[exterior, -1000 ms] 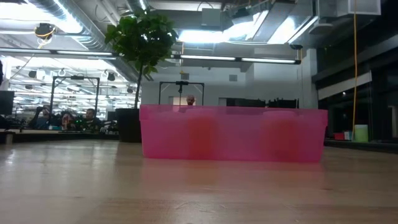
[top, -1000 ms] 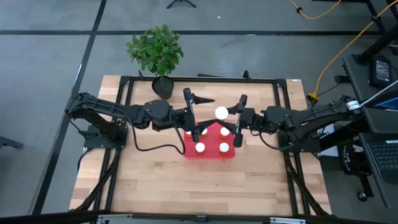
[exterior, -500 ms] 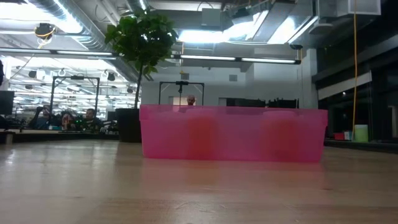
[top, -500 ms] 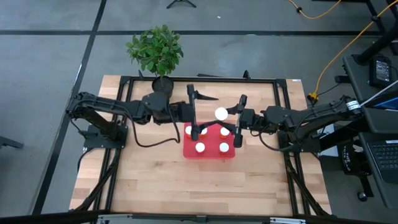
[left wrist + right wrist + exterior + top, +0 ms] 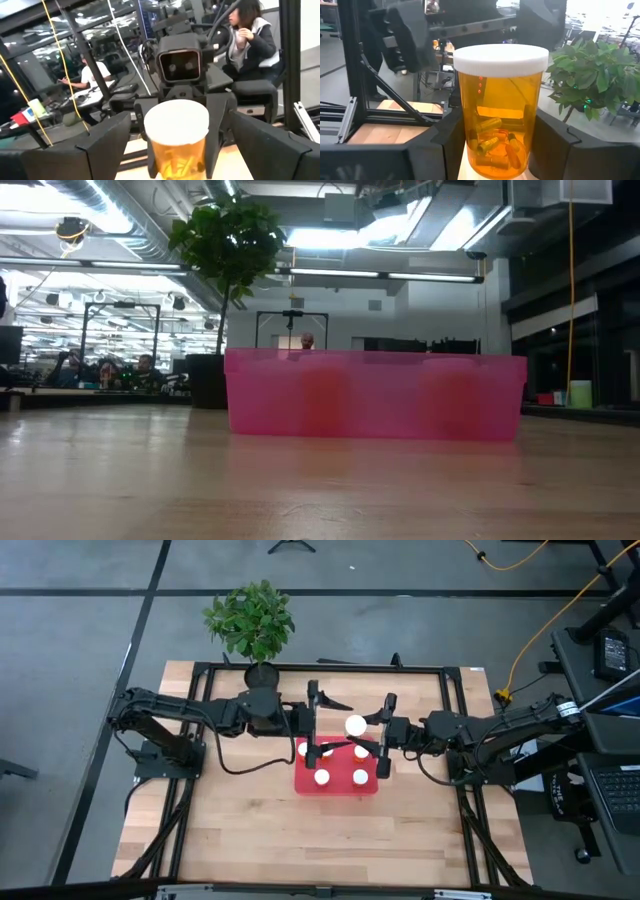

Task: Pick and place pill bottles into a basket
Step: Put the orange pill bottle into the red bin

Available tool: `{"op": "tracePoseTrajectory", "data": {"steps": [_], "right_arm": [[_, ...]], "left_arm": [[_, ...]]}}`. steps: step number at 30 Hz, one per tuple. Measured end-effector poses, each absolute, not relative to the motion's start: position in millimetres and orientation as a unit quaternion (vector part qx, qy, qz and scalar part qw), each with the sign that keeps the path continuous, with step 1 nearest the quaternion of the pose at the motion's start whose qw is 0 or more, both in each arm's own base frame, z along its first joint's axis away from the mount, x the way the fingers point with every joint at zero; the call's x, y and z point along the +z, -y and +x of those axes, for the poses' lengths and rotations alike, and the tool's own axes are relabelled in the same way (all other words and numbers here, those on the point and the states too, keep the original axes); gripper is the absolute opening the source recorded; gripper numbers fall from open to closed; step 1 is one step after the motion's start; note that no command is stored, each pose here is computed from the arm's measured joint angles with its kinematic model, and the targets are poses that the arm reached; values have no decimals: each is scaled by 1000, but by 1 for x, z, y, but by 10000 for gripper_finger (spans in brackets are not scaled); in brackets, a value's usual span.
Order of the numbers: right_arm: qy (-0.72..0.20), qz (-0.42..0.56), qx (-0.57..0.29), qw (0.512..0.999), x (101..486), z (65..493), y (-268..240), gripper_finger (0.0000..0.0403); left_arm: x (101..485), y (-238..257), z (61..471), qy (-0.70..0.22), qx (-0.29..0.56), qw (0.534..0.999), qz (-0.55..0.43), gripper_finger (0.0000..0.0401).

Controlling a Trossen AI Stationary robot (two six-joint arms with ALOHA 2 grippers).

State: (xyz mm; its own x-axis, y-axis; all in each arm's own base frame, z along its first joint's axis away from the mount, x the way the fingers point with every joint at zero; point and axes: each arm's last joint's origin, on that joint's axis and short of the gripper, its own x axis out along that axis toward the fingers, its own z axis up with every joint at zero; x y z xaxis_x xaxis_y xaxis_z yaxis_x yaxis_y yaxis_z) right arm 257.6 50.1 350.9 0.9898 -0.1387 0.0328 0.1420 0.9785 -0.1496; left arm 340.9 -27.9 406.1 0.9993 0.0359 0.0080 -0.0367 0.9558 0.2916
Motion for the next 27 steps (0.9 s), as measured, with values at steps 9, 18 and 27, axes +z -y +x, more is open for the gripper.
{"op": "tracePoseTrajectory", "data": {"steps": [9,18,27], "right_arm": [[15,-76,-70,995,352,258,-50,188],[17,-75,-67,995,352,257,-50,188],[17,-77,-66,995,352,257,-51,188]], "left_arm": [[396,26,351,-7,-4,991,136,336],[396,23,353,3,-5,992,129,335],[396,22,355,2,-6,991,133,326]]}}
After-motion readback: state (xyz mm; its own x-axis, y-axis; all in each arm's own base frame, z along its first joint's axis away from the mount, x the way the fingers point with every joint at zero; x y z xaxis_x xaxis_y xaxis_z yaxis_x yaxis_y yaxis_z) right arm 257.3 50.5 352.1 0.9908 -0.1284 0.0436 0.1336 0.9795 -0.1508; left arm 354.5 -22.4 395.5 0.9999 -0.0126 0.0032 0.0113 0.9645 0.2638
